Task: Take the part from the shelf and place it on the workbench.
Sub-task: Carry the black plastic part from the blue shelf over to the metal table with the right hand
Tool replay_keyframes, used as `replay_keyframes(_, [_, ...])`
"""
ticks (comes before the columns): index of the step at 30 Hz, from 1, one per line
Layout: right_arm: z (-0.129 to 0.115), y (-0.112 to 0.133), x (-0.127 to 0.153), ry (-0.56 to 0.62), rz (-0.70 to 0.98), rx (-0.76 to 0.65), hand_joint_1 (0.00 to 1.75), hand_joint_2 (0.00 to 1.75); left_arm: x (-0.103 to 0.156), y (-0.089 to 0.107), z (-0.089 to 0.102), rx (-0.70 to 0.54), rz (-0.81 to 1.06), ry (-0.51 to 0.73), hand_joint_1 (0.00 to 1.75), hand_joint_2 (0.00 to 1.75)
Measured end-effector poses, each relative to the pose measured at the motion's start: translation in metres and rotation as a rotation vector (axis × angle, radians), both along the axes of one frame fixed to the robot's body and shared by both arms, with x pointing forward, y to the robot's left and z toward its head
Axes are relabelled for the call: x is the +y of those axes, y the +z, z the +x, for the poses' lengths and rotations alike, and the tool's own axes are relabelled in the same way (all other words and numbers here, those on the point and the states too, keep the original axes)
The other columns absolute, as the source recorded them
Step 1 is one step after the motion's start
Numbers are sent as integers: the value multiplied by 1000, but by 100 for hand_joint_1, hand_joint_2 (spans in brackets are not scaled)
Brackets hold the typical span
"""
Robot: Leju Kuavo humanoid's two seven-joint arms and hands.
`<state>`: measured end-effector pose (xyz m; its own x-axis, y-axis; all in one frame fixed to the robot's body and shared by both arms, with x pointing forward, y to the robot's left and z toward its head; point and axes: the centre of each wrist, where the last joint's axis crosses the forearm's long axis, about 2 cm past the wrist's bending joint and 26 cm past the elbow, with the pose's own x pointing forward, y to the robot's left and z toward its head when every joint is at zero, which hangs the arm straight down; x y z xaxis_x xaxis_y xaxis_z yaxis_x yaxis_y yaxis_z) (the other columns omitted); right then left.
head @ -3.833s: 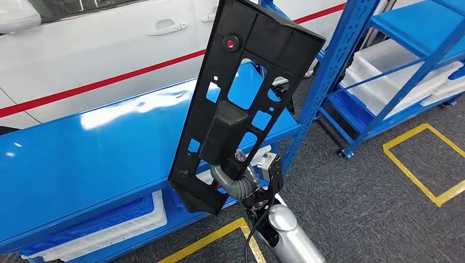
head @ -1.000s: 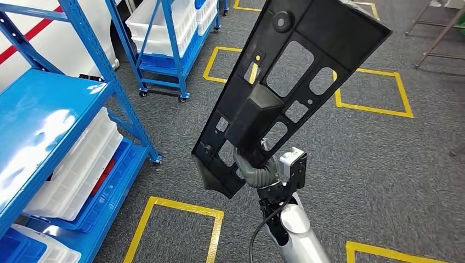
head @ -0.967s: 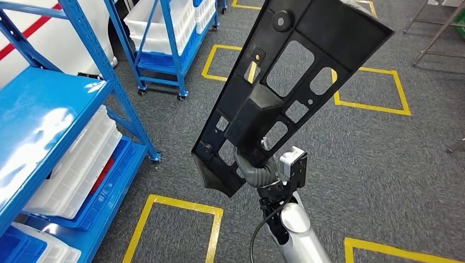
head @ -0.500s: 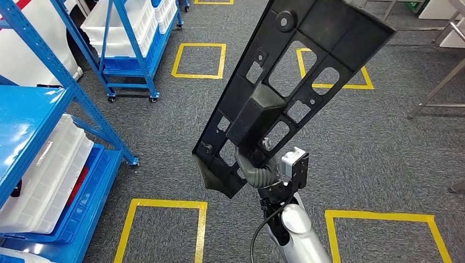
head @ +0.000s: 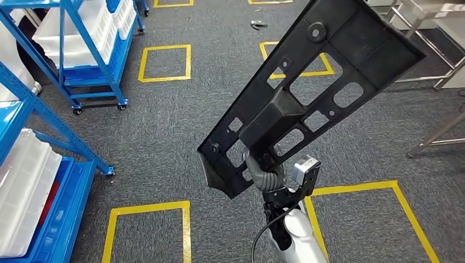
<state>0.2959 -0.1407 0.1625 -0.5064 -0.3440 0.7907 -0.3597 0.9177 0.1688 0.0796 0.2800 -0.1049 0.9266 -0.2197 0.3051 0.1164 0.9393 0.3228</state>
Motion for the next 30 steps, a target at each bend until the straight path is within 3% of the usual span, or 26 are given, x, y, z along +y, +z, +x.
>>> replay_keyframes(30, [11,-4,14,9,-35,29,175,175,3,-2,-15,29,30,37,0,175])
